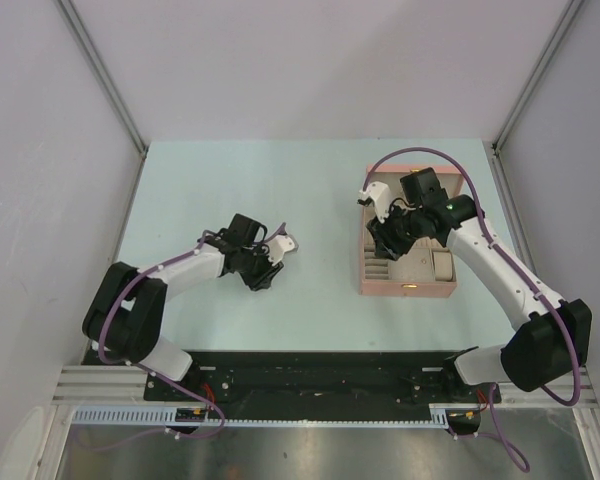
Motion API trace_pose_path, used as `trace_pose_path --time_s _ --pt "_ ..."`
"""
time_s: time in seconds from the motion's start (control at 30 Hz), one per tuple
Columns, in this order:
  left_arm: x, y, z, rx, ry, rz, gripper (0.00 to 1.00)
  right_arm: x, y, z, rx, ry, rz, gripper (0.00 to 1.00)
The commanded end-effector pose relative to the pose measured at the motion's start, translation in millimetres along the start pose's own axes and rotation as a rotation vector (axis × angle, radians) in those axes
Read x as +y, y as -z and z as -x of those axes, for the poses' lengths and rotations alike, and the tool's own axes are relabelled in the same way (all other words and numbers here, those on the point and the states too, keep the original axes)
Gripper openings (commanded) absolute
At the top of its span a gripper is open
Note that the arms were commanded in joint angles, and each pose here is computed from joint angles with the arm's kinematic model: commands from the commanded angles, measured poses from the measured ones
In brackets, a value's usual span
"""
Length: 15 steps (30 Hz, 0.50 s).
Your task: Organize the mixed jewelry
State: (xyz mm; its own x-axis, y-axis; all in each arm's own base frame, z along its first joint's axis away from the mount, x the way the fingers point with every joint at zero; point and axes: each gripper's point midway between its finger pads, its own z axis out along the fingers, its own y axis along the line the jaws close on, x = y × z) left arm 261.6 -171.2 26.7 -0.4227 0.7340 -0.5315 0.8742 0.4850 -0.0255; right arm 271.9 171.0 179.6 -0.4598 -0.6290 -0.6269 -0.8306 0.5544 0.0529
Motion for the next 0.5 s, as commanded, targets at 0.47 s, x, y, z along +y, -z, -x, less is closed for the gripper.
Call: trace_pose_path --time_s 0.47 --pt "-4.4 -11.1 -1.7 0.006 -0.053 -0.003 0.35 1.9 4.1 2.1 -0.028 0.015 -0.014 0.38"
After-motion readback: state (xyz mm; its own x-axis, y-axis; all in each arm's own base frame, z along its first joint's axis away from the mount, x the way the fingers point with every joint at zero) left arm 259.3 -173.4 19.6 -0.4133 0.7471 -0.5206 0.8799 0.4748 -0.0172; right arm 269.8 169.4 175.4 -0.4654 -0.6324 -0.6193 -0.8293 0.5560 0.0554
